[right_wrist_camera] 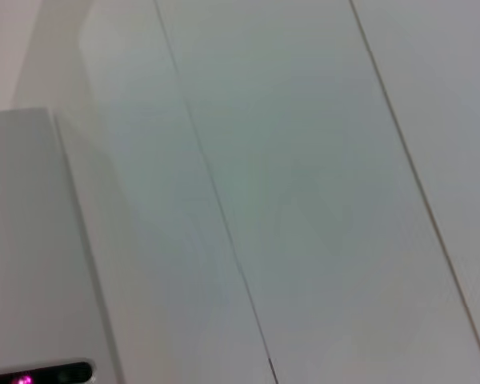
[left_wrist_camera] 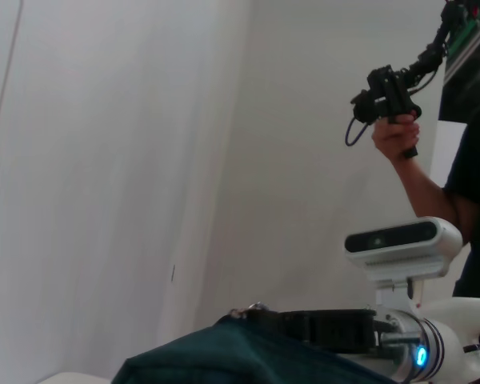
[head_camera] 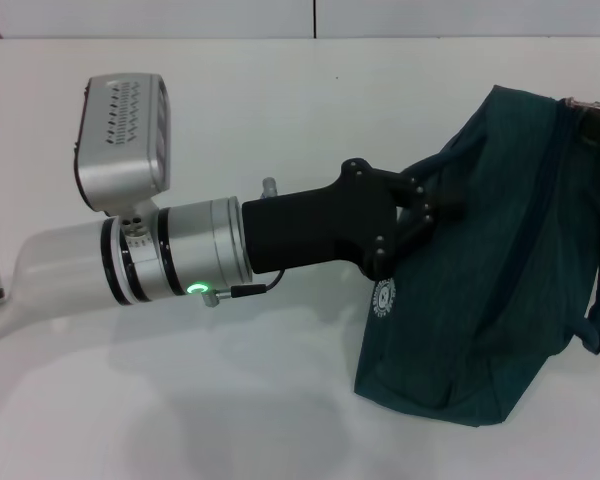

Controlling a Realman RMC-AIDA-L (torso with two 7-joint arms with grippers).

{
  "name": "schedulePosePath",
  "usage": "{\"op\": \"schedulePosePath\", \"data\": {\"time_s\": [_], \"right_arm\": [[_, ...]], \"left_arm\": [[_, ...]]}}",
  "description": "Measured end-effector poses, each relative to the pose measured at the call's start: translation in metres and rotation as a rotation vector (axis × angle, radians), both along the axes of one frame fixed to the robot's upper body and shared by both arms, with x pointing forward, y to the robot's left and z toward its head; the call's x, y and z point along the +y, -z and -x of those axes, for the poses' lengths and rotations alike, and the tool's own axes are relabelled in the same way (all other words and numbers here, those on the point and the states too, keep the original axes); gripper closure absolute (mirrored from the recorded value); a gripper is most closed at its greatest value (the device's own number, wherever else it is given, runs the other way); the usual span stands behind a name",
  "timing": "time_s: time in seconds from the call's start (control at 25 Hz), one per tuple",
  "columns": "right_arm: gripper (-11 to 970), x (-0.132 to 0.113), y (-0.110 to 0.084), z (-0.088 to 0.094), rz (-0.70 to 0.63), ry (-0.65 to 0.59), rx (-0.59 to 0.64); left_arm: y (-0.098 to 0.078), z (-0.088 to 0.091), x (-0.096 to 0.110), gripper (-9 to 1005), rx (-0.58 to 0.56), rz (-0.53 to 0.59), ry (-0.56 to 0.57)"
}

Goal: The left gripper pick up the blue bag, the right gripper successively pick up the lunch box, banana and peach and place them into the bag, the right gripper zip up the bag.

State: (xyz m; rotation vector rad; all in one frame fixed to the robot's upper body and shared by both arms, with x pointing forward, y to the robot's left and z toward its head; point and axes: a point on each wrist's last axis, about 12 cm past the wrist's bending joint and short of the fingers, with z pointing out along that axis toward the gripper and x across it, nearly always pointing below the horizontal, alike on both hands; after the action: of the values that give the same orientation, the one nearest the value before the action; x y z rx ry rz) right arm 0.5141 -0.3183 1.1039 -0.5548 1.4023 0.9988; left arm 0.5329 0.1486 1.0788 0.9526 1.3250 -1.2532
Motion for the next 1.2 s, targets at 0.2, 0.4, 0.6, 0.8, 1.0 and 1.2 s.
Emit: {"op": "schedulePosePath", "data": {"time_s": [0.2, 0.4, 0.6, 0.8, 1.0, 1.2], "right_arm": [[936, 0.003, 0.001, -0.002, 0.004, -0.005, 0.0], [936, 0.003, 0.001, -0.003, 0.004, 0.0, 0.0], [935, 0.004, -0.001, -0.006, 0.009, 0.002, -0.006], [934, 0.005, -0.001, -0.01, 0.014, 0.013, -0.004], [934, 0.013, 0.0, -0.016, 0.021, 0.011, 0.003], [933, 0.013, 0.0, -0.018, 0.029, 0.014, 0.005]], "left_arm": [[-0.002, -0.003, 0.0, 982, 0.005, 0.044, -0.053], [0.001, 0.005, 0.008, 945, 0.045, 0.179, -0.194], [-0.001, 0.004, 0.008, 808, 0.099, 0.214, -0.199], [-0.014, -0.01, -0.008, 626, 0.162, 0.127, -0.03], [-0.018, -0.015, -0.009, 478, 0.139, 0.097, -0.007], [-0.021, -0.011, -0.009, 357, 0.13, 0.116, 0.034]]}}
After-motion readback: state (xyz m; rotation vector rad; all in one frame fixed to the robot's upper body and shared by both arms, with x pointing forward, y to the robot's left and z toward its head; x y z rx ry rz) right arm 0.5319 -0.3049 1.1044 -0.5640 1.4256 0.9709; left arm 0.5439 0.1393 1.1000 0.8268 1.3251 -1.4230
